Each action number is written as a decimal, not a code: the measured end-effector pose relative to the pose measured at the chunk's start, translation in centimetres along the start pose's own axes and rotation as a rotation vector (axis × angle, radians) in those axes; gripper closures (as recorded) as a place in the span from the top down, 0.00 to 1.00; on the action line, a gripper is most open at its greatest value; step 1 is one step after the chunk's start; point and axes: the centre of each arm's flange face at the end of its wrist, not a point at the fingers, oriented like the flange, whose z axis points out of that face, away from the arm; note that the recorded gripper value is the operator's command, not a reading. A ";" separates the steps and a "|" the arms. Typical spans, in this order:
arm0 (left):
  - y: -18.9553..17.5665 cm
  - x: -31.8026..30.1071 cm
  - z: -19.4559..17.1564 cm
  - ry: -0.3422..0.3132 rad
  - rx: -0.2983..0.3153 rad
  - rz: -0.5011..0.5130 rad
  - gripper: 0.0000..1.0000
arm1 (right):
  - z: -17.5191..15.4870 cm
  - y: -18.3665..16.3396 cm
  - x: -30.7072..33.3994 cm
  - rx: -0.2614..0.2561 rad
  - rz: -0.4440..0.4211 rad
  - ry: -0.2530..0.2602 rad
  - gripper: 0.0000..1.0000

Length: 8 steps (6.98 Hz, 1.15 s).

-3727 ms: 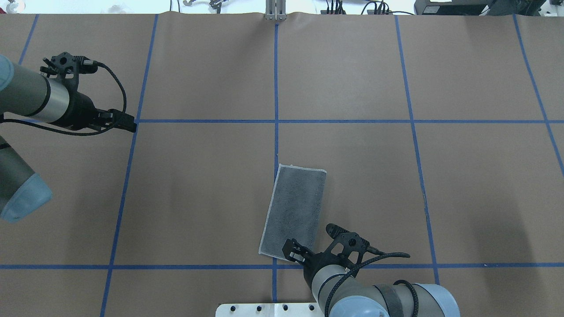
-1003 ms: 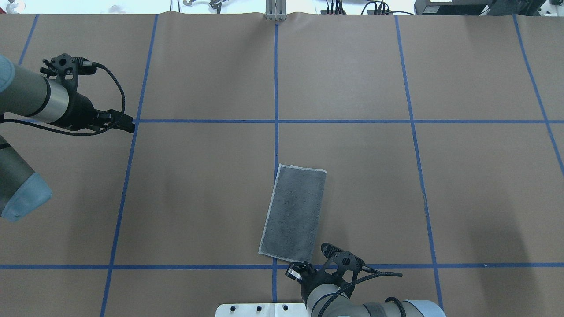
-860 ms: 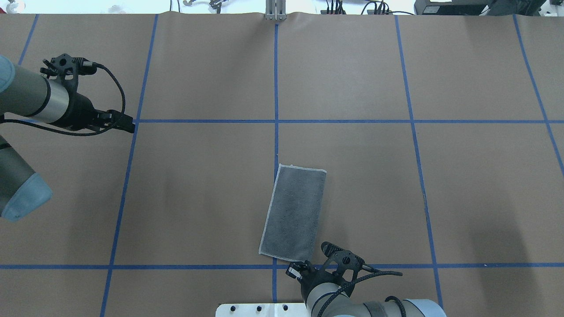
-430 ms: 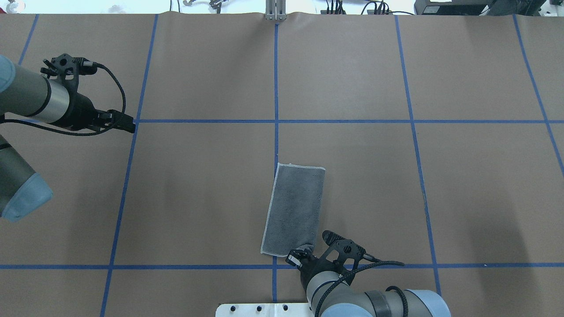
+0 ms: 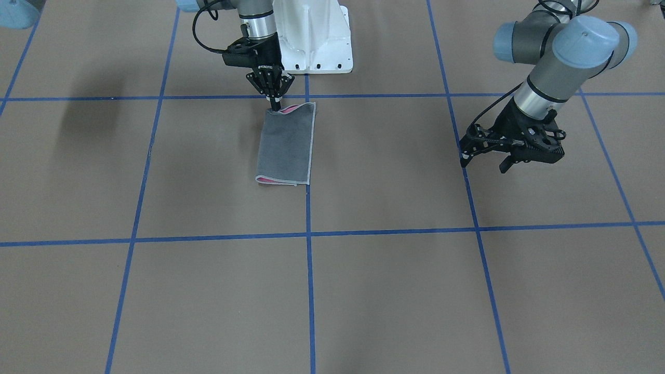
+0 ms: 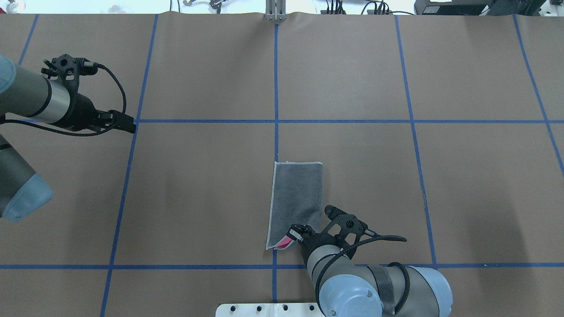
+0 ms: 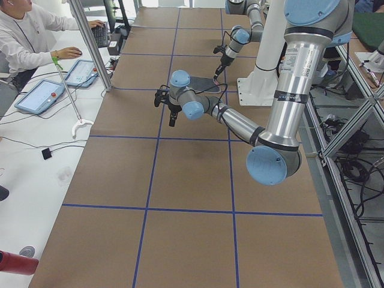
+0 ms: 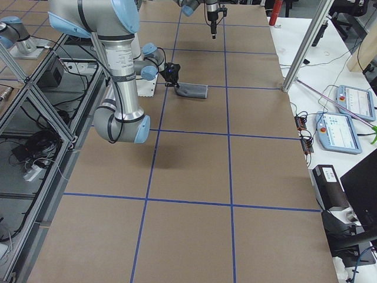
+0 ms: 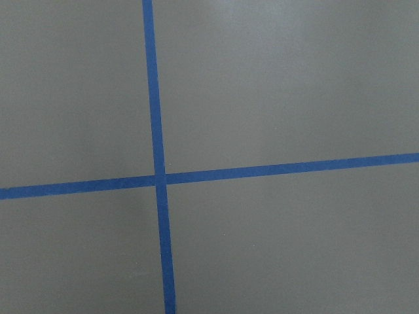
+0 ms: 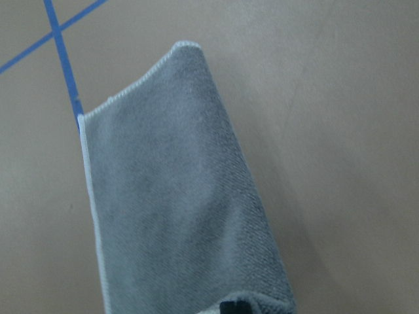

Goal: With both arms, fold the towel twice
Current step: 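Lift the near end with the right gripper and fold it over the strip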

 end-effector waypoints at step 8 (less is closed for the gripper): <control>-0.2 0.6 0.2 0.005 -0.001 0.003 1.00 | 2.1 -10.3 -4.8 0.083 0.045 -0.004 0.00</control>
